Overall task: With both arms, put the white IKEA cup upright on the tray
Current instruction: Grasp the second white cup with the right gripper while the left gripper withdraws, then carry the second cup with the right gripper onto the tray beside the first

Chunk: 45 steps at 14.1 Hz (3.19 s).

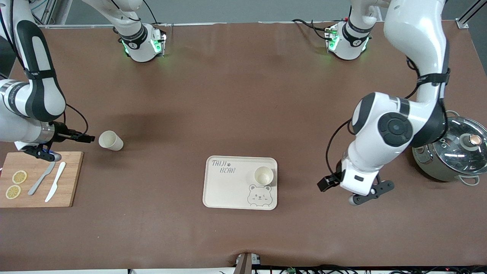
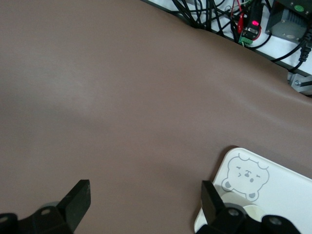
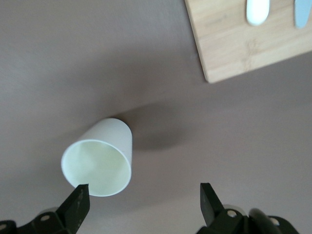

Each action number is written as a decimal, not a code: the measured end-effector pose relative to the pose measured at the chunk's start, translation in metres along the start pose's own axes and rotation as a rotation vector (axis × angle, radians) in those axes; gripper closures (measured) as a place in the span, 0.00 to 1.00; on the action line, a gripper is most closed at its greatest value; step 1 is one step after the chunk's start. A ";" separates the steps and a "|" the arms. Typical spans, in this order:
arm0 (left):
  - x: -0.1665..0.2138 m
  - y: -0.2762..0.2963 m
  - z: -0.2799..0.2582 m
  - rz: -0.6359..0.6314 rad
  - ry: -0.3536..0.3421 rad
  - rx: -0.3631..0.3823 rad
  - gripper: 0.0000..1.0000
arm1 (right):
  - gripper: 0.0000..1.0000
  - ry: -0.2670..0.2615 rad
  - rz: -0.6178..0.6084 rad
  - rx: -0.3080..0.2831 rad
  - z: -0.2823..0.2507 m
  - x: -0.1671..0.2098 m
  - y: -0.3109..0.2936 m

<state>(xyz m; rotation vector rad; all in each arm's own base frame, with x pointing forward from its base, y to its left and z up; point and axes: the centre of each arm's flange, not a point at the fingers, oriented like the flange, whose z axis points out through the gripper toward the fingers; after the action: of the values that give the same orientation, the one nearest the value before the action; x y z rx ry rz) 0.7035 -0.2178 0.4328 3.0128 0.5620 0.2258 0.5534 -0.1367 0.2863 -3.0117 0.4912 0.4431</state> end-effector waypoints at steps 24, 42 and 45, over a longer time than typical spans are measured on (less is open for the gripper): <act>0.017 -0.085 -0.116 0.138 -0.021 0.098 0.00 | 0.98 -0.020 0.151 0.137 -0.037 -0.006 -0.092; 0.016 -0.139 -0.157 0.152 -0.097 0.150 0.00 | 0.98 -0.077 0.720 0.337 0.021 -0.057 -0.397; 0.015 -0.140 -0.154 0.157 -0.103 0.152 0.00 | 0.98 -0.077 0.783 0.343 0.035 -0.072 -0.435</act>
<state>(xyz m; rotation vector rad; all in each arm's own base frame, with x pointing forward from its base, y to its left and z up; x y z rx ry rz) 0.6443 -0.0759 0.5740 3.1956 0.3488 0.0373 0.6177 0.3005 0.2782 -2.3612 1.5545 0.4380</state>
